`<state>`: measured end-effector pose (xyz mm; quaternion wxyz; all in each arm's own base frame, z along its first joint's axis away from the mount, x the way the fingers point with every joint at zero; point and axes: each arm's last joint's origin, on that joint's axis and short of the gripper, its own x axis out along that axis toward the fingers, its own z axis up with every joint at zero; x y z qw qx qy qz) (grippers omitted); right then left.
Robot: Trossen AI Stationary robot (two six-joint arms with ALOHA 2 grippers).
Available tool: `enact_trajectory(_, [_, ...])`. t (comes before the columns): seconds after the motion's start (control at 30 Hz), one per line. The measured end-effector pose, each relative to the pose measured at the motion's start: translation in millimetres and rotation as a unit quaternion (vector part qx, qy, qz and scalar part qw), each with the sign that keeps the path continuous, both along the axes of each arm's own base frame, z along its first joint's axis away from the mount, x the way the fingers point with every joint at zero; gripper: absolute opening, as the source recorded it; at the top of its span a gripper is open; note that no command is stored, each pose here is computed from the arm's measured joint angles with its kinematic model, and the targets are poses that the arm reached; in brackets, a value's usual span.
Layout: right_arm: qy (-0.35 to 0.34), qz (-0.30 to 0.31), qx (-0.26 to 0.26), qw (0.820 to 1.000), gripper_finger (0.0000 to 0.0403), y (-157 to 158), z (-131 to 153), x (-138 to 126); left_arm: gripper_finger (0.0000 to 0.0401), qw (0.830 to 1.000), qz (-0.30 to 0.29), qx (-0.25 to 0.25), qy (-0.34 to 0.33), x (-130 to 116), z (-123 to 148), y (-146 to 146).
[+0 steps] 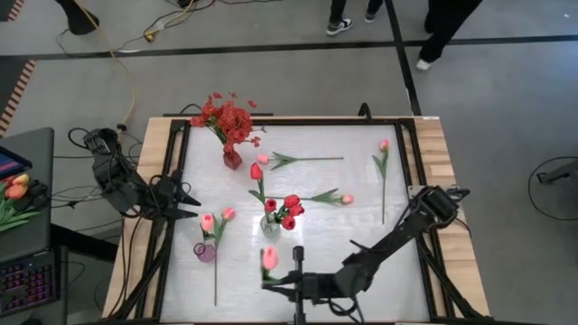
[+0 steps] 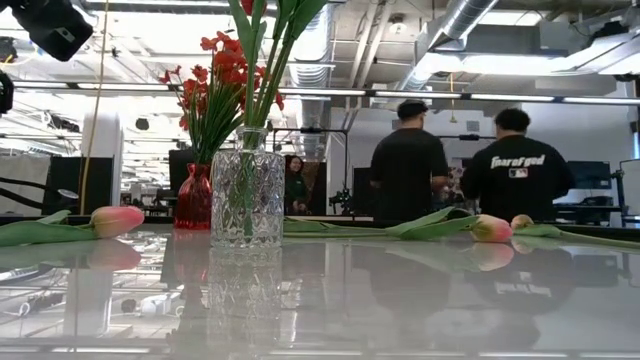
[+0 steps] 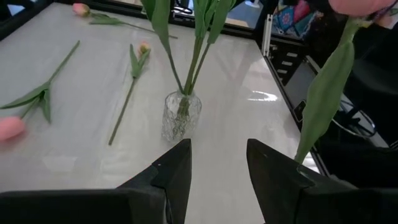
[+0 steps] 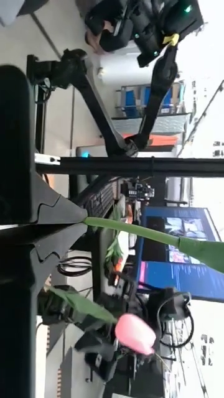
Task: Sort flowers into vase by color
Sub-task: Put the pink flower into the purple vase
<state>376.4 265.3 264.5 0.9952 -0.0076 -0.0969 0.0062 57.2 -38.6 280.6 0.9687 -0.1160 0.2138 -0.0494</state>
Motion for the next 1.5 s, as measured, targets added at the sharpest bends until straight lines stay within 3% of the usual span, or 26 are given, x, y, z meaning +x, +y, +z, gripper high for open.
enact_trajectory(0.37, [0.016, 0.001, -0.016, 1.000, 0.0017, 14.0, -1.7, 41.6, 0.0142, 0.998, 0.044, 0.053, 0.006, -1.8, -5.1, 5.7])
enact_trajectory(0.6, [0.020, 0.009, -0.014, 1.000, 0.0017, 18.1, -27.0, 69.4, 0.0142, 0.998, 0.045, 0.054, 0.005, -1.8, -5.0, 5.8])
enact_trajectory(1.0, [-0.004, 0.036, -0.022, 0.999, 0.0017, 31.1, -43.4, 99.1, 0.0142, 0.999, 0.038, 0.037, 0.011, -1.9, -5.2, 5.0])
enact_trajectory(1.5, [-0.041, 0.019, -0.079, 0.996, 0.0017, -2.3, -33.8, 132.7, 0.0142, 0.999, 0.042, 0.031, 0.011, -1.9, -5.1, 5.0])
